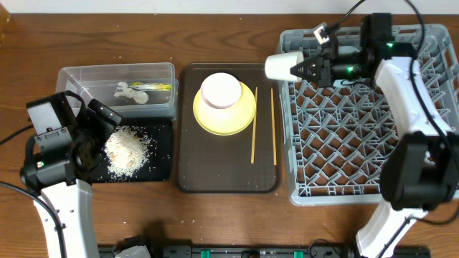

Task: Sort waste into correct bins and load items into the dishwasher rack
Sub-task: 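Place the white cup upright in the rack's back-left area and release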

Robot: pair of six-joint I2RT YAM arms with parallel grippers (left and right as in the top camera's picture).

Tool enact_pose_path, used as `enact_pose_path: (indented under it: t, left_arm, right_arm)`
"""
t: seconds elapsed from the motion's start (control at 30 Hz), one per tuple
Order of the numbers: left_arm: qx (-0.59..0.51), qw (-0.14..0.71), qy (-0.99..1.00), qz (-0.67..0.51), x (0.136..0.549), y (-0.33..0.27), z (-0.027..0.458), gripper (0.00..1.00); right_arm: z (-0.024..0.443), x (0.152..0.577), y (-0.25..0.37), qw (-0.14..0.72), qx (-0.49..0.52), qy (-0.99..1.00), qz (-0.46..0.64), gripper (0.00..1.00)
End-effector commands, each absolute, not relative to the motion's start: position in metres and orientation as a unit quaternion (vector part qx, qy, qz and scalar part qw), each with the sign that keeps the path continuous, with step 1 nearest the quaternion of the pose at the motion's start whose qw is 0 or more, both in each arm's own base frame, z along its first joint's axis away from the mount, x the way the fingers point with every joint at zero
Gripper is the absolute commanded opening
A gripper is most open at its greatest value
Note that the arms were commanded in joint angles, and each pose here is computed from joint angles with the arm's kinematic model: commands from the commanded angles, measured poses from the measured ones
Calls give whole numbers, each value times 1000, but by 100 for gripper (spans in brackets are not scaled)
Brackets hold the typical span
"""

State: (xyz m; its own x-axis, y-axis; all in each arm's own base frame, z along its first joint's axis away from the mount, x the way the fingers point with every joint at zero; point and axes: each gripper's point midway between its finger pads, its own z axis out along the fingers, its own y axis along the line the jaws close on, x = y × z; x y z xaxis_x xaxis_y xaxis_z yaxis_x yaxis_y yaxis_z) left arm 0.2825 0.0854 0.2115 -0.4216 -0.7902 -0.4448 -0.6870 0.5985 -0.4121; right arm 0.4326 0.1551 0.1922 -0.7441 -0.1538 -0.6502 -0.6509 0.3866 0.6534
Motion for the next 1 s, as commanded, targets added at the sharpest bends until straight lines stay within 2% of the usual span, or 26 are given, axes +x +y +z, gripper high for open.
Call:
enact_pose_path:
  t: [0.0, 0.23, 0.97]
  left_arm:
    - [-445, 315, 834, -82, 284, 88, 217, 94]
    - [-445, 315, 834, -82, 284, 88, 217, 94]
    - [-445, 315, 834, -82, 284, 88, 217, 94]
  right_arm:
    - [180, 435, 158, 255, -265, 765, 529, 1]
    - [145, 445, 144, 247, -251, 774, 526, 1]
    - [101, 427, 107, 193, -259, 843, 431, 1]
